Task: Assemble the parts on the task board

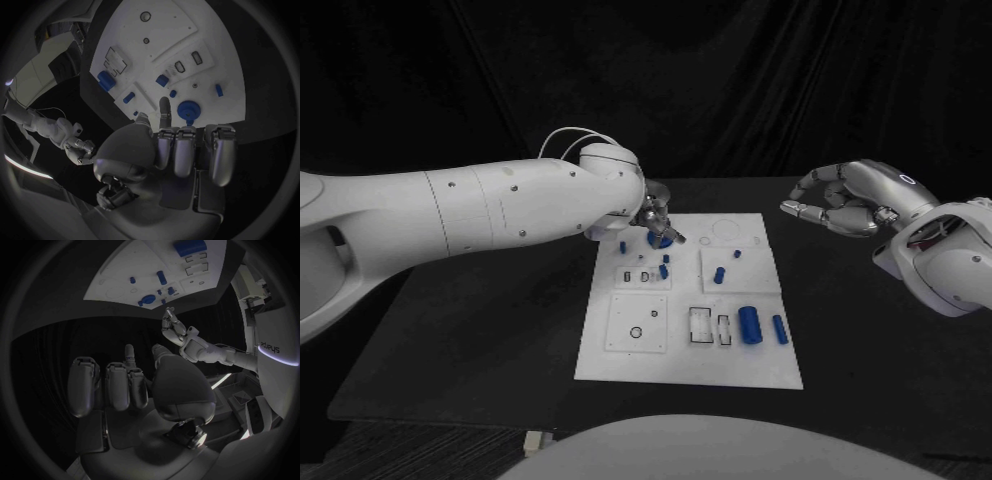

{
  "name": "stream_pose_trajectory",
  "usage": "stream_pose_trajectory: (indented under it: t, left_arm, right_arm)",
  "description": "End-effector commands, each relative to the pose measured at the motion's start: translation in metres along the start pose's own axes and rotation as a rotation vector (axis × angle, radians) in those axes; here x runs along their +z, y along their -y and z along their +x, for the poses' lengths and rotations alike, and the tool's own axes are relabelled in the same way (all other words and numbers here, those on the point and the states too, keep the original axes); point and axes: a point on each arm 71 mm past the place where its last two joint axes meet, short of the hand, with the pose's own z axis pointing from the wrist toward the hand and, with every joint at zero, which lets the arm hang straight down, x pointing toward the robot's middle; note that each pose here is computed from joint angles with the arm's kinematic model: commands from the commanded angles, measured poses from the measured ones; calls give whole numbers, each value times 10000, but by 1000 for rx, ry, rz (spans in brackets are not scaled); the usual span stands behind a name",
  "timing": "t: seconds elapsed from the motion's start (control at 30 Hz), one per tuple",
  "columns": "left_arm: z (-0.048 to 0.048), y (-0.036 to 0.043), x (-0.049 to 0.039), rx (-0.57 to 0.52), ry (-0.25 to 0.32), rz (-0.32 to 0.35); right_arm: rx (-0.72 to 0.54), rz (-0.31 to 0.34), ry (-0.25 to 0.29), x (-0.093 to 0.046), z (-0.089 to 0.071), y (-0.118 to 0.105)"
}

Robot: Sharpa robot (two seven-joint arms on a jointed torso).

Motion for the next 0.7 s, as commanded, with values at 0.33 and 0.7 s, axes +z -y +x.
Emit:
stream_pose_trajectory:
  t: [0.33, 0.7]
  left_arm:
    - [64, -36, 31, 33, -66, -27]
    - [184, -52, 115, 24, -94, -28]
  right_arm:
    - [-2, -5, 6, 2, 25, 16]
    - [-3, -6, 5, 3, 27, 25]
